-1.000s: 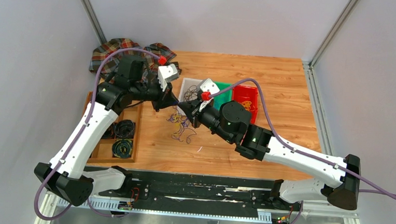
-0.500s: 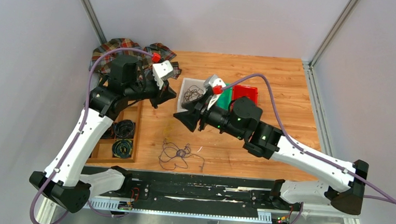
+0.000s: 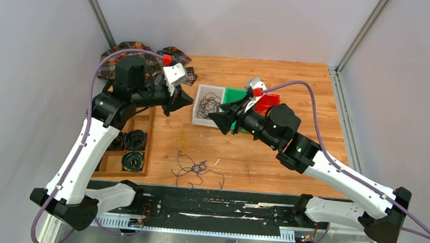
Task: Untangle the cables
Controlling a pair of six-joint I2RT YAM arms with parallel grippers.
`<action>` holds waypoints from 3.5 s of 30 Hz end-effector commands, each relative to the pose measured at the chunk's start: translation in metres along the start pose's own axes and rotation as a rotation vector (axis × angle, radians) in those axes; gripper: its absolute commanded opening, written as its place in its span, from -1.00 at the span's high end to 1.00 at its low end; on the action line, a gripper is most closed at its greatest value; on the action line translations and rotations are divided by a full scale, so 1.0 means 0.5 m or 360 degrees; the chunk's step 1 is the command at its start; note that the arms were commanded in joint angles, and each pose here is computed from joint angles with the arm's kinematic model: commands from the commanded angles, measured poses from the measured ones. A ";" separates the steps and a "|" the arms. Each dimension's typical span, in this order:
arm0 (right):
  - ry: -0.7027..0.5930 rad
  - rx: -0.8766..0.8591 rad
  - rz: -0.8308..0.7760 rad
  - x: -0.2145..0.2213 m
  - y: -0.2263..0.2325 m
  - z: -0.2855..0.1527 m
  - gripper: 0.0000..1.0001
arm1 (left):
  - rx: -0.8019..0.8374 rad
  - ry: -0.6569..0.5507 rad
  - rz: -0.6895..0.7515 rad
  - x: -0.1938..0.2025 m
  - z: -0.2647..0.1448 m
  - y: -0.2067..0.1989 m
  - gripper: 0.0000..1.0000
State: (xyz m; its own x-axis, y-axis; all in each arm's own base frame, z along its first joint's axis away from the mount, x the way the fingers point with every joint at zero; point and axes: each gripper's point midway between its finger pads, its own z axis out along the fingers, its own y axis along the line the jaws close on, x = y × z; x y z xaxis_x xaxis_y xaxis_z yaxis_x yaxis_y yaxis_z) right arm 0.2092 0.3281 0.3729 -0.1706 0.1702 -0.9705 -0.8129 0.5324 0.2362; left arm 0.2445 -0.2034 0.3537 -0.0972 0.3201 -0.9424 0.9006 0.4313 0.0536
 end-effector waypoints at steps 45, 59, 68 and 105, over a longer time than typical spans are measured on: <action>0.1067 0.0579 -0.0543 0.542 -0.215 -0.055 0.90 | -0.0206 0.1120 -0.0406 0.522 0.073 0.132 -0.12; 0.0570 0.0838 -0.0482 0.353 -0.236 -0.090 0.02 | 0.0042 0.1327 -0.0854 0.635 0.131 0.060 0.82; 0.0307 0.0637 -0.0399 0.235 -0.183 -0.049 -0.03 | 0.0047 0.0914 -0.0597 0.381 0.111 0.095 0.99; 0.0235 0.0054 0.0016 0.358 -0.059 0.171 0.37 | 0.0249 0.0163 -0.0486 -0.021 0.002 -0.036 0.99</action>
State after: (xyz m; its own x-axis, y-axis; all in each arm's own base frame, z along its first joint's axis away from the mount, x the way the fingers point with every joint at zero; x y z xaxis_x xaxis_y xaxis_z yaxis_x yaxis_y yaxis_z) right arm 0.2365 0.4236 0.2133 -0.2417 0.0256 -0.9700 -0.8369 0.5004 0.2217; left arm 0.2470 -0.2116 0.3230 -0.4416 0.3405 -0.8301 0.8594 0.4264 -0.2823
